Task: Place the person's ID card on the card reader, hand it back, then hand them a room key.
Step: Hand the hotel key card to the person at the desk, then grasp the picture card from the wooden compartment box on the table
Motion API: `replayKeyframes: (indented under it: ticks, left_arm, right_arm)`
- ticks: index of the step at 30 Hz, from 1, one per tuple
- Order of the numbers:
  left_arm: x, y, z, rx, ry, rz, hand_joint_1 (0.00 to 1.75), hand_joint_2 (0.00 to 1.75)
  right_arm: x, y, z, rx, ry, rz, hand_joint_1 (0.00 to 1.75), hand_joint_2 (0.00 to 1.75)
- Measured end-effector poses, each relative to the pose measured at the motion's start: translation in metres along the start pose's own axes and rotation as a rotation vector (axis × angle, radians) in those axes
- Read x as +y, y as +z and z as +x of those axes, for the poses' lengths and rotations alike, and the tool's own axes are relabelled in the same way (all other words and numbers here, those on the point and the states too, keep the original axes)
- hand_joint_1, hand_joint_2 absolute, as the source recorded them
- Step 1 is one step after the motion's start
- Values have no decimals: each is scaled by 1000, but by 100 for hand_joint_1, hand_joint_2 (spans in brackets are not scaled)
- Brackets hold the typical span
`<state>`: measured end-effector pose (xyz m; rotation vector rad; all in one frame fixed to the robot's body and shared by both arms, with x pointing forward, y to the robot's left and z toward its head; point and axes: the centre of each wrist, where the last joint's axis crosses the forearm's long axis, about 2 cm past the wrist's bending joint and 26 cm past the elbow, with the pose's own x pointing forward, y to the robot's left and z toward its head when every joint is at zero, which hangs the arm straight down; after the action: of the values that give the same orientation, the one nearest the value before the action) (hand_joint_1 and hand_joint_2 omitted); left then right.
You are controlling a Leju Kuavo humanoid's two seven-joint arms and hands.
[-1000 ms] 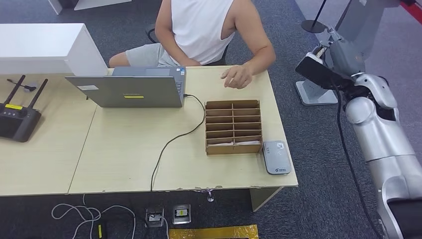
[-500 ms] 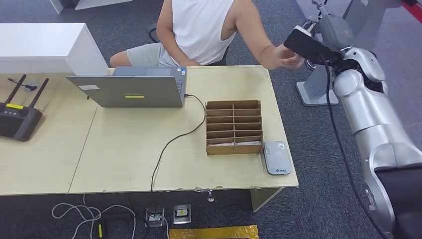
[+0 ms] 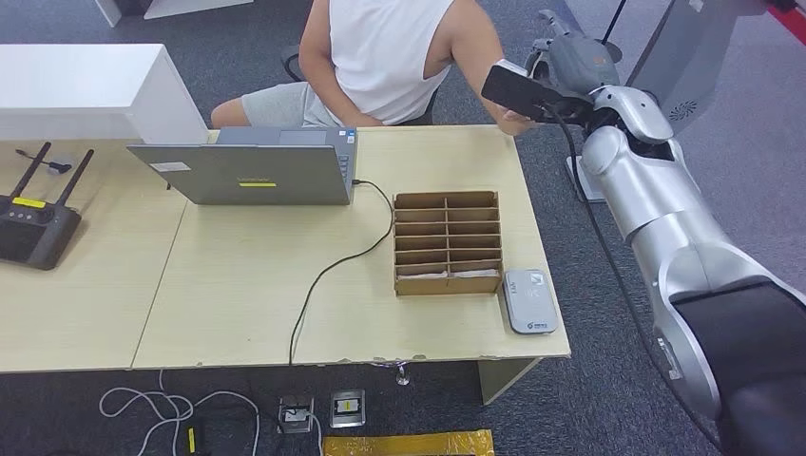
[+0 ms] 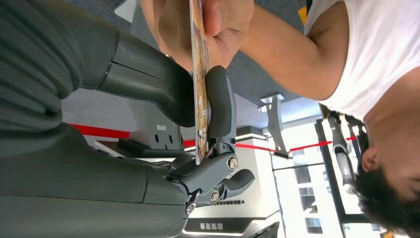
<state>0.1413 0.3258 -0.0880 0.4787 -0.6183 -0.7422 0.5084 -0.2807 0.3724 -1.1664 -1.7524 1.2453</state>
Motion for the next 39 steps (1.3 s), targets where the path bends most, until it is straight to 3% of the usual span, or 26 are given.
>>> replayKeyframes:
  ticks: [7, 11, 26, 30, 34, 39]
  left_arm:
    - [0, 0, 0, 1, 2, 0, 0, 0]
    - [-1, 1, -1, 5, 6, -1, 0, 0]
    - [-7, 6, -9, 33, 31, 15, 0, 0]
    - [-10, 7, -10, 40, 37, 21, 0, 0]
    - [-11, 8, -11, 45, 45, 23, 0, 0]
    - [-13, 9, -13, 50, 57, 27, 0, 0]
  right_arm:
    - [7, 1, 2, 3, -4, 24, 175, 175]
    - [23, 6, 3, 14, -8, 70, 0, 175]
    - [24, 9, -4, 44, -114, -21, 0, 175]
    - [13, 7, -11, 46, -174, -87, 0, 0]
    - [0, 6, -18, 41, -243, -162, 0, 175]
    - [-19, 6, -25, 37, -402, -241, 0, 175]
